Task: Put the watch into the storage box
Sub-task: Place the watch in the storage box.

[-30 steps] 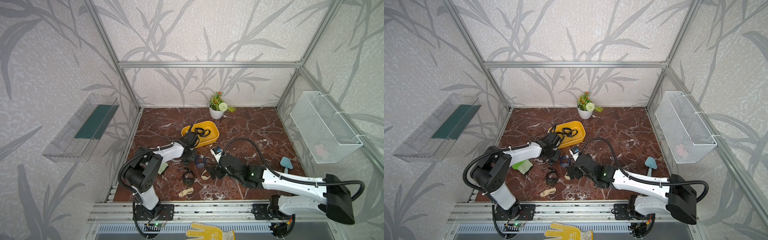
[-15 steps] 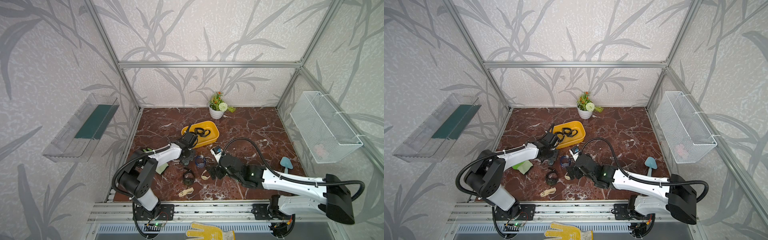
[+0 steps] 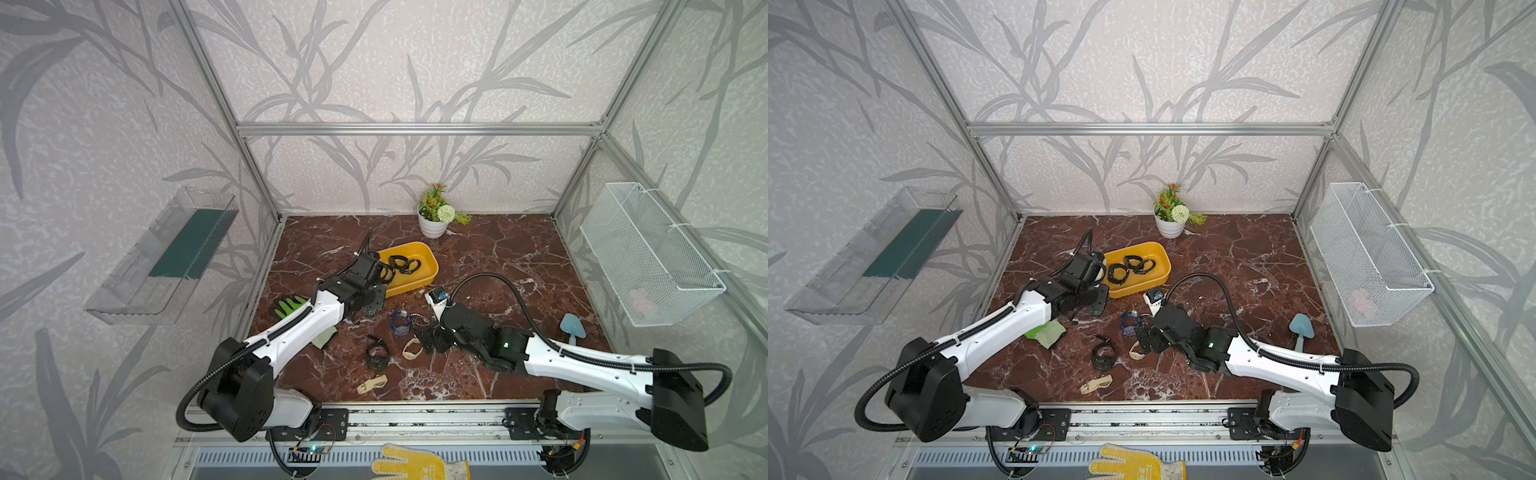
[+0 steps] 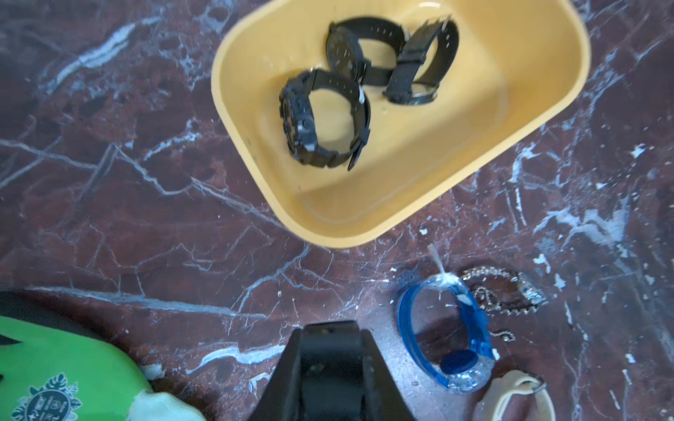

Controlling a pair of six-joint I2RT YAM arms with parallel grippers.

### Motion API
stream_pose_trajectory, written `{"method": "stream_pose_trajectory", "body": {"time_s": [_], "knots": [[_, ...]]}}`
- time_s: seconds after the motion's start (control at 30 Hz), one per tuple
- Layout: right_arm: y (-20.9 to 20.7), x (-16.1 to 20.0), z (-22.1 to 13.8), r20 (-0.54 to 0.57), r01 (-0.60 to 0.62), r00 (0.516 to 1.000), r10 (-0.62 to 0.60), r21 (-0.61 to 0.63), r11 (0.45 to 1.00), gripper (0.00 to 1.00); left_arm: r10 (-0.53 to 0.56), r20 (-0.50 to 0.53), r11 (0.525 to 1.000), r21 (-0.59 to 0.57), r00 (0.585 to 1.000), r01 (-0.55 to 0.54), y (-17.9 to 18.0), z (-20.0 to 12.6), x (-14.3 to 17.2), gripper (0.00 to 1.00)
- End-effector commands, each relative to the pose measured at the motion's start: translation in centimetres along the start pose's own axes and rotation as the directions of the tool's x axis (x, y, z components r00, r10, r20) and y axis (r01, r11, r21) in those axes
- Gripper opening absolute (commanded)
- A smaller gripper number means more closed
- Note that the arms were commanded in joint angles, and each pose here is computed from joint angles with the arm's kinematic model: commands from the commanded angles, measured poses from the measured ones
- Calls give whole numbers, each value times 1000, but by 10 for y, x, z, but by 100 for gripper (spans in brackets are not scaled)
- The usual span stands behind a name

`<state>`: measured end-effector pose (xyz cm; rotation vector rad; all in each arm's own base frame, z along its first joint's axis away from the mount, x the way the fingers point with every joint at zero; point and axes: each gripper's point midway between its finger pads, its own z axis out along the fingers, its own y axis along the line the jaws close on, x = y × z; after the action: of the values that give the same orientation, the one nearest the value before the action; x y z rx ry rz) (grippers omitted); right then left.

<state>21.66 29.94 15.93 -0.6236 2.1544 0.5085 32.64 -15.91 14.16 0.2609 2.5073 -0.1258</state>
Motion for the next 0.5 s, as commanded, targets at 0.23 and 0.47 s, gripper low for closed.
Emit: {"method": "stream_pose_trajectory", "body": {"time_s": [0.23,0.47], "knots": [[-13,-5,-13,30,-37,999,36,18,999,99,83,87,995,46,993,-87,-33,28,-93,23],[-28,-10,-12,27,-76,997,75,58,995,99,107,58,990,80,993,-112,-54,83,-114,23]]}}
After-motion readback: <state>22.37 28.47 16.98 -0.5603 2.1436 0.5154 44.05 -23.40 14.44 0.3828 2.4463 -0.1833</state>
